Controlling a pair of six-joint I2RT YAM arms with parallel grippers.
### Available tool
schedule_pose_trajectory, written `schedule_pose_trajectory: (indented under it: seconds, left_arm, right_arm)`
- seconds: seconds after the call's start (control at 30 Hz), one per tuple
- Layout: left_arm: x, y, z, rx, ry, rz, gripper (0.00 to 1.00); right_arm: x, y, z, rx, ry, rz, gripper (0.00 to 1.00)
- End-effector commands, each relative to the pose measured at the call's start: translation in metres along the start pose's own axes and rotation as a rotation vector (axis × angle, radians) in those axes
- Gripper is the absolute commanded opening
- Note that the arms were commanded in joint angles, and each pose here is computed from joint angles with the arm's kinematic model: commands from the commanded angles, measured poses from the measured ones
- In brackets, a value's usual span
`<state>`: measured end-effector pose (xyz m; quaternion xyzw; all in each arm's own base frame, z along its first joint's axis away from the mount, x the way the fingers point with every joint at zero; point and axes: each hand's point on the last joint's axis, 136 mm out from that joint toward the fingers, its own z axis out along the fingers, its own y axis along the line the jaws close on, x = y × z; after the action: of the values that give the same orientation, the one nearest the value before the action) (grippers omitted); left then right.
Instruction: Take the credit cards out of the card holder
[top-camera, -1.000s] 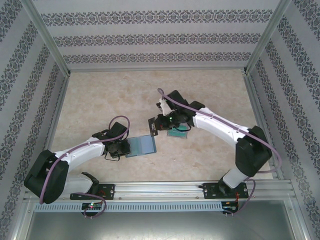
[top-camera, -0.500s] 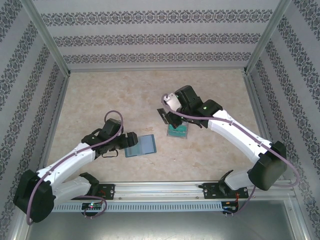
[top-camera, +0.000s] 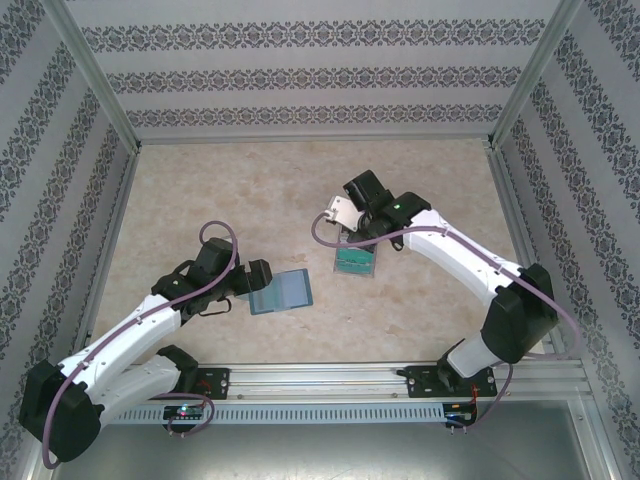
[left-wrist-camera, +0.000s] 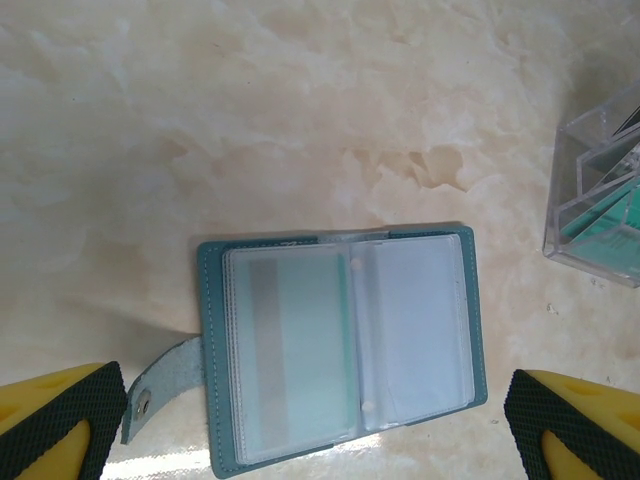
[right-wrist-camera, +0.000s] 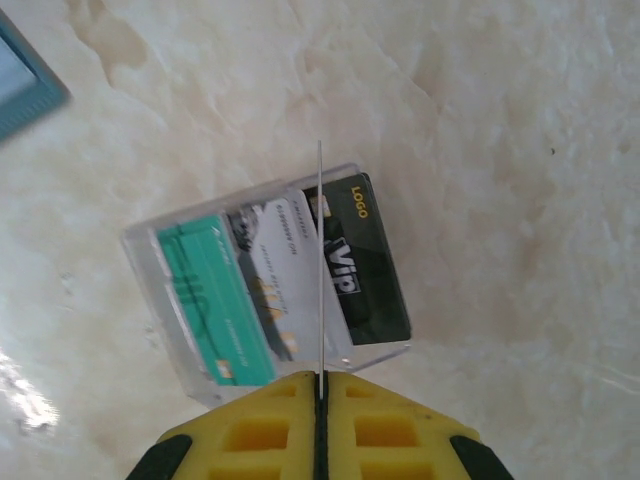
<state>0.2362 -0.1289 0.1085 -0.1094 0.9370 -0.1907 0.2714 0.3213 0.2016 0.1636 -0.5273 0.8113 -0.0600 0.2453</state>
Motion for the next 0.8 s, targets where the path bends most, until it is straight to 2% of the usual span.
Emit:
schedule_pose_trajectory:
  seconds: [0.0, 0.27, 0.77]
  left_arm:
    - [-0.003, 0.003, -0.004, -0.02, -0.01, 0.015, 1.0]
    - [0.001, 0.01, -0.005, -0.044, 0.001, 0.003, 1.0]
    - [0.002, 0.014, -0.005, -0.061, -0.006, 0.002, 1.0]
  right_arm:
    - [0.005, -0.02, 0.008, 0.067, 0.062, -0.091, 0.0]
    - [0.006, -0.036, 0.031, 0.111, 0.108, -0.078, 0.0]
    - [0.018, -0.013, 0.056, 0.013, 0.163, -0.119, 0.0]
